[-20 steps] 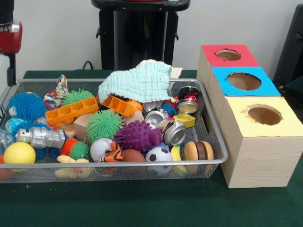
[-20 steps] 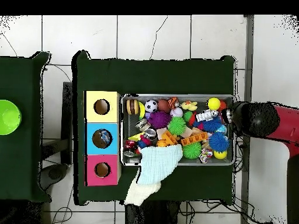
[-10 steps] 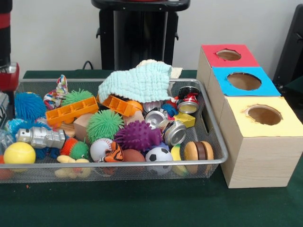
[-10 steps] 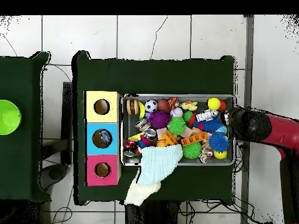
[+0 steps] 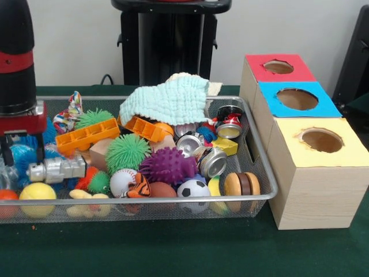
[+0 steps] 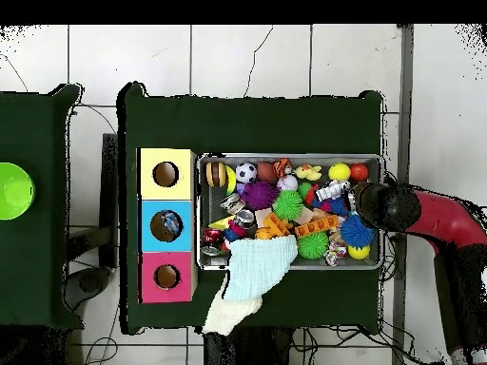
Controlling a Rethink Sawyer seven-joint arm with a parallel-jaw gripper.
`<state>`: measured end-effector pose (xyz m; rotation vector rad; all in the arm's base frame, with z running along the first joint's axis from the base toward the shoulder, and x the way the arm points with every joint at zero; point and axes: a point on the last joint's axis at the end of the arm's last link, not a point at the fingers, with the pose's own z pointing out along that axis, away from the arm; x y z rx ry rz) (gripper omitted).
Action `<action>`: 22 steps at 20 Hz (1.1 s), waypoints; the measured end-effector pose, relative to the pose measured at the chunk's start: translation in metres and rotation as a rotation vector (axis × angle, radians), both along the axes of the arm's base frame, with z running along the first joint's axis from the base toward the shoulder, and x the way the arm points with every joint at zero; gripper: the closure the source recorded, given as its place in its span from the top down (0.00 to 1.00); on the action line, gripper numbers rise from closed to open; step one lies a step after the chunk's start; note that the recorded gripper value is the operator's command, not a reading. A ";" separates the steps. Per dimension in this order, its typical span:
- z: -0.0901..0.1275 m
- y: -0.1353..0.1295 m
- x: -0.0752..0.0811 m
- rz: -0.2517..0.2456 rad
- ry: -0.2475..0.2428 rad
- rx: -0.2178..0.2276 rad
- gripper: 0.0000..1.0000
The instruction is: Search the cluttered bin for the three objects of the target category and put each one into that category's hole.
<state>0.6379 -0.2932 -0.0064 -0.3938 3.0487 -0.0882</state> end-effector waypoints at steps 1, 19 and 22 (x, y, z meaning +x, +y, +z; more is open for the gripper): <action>-0.002 0.000 0.001 0.001 0.000 0.000 1.00; 0.005 -0.015 0.055 0.064 -0.074 -0.140 1.00; 0.007 -0.021 0.058 0.060 -0.079 -0.154 1.00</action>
